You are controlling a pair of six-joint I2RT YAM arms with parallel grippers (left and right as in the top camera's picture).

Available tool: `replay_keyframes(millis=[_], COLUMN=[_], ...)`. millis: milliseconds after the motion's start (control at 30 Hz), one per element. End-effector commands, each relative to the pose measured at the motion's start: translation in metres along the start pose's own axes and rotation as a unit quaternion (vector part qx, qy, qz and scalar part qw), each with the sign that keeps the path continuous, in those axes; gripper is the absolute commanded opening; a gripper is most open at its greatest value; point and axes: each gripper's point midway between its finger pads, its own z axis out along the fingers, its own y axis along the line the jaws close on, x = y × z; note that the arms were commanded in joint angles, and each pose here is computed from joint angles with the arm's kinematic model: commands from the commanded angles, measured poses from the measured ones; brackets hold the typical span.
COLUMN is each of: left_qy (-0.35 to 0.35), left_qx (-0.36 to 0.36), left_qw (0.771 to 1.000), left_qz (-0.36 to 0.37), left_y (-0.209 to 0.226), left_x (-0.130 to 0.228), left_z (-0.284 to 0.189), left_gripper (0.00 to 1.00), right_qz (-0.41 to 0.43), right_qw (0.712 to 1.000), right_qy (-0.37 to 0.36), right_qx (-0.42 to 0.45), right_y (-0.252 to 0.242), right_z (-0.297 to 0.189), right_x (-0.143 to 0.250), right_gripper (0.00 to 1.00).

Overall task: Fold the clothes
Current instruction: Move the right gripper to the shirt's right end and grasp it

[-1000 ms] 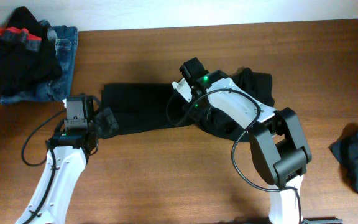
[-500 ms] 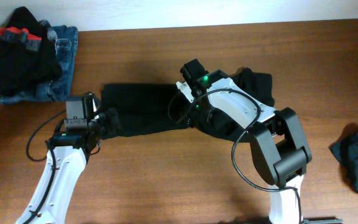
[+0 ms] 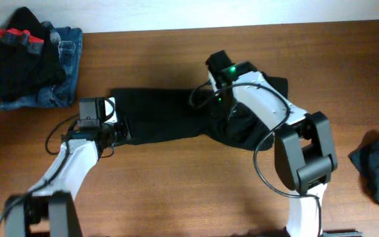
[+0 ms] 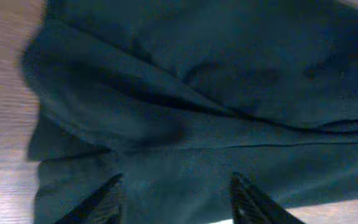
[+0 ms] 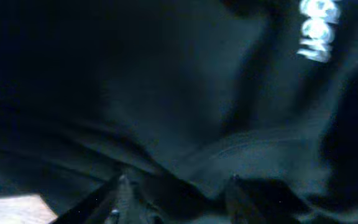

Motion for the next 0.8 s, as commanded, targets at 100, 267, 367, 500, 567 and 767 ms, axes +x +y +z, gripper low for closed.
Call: replay_keyframes(millis=[100, 267, 367, 500, 567, 767], left_qy=[0.038, 0.053, 0.058, 0.06, 0.06, 0.061], left_qx=[0.019, 0.028, 0.026, 0.024, 0.016, 0.0], left_qw=[0.999, 0.998, 0.998, 0.998, 0.998, 0.998], left_qz=[0.021, 0.028, 0.027, 0.026, 0.027, 0.026], left_y=[0.001, 0.002, 0.004, 0.006, 0.009, 0.014], left_x=[0.015, 0.024, 0.027, 0.028, 0.028, 0.029], left_z=[0.032, 0.048, 0.052, 0.054, 0.054, 0.055], left_gripper=[0.47, 0.47, 0.47, 0.48, 0.48, 0.48], right_qz=[0.033, 0.034, 0.029, 0.018, 0.016, 0.02], right_qw=[0.999, 0.997, 0.994, 0.994, 0.995, 0.997], right_qy=[0.009, 0.023, 0.041, 0.061, 0.062, 0.064], right_qx=[-0.04, -0.071, -0.093, -0.09, -0.08, -0.049], right_y=[0.004, 0.015, 0.022, 0.021, 0.017, 0.003], right_z=[0.0, -0.002, -0.003, -0.004, -0.002, 0.004], right_x=[-0.001, 0.005, 0.013, 0.023, 0.024, 0.025], right_gripper=[0.28, 0.05, 0.04, 0.04, 0.04, 0.04])
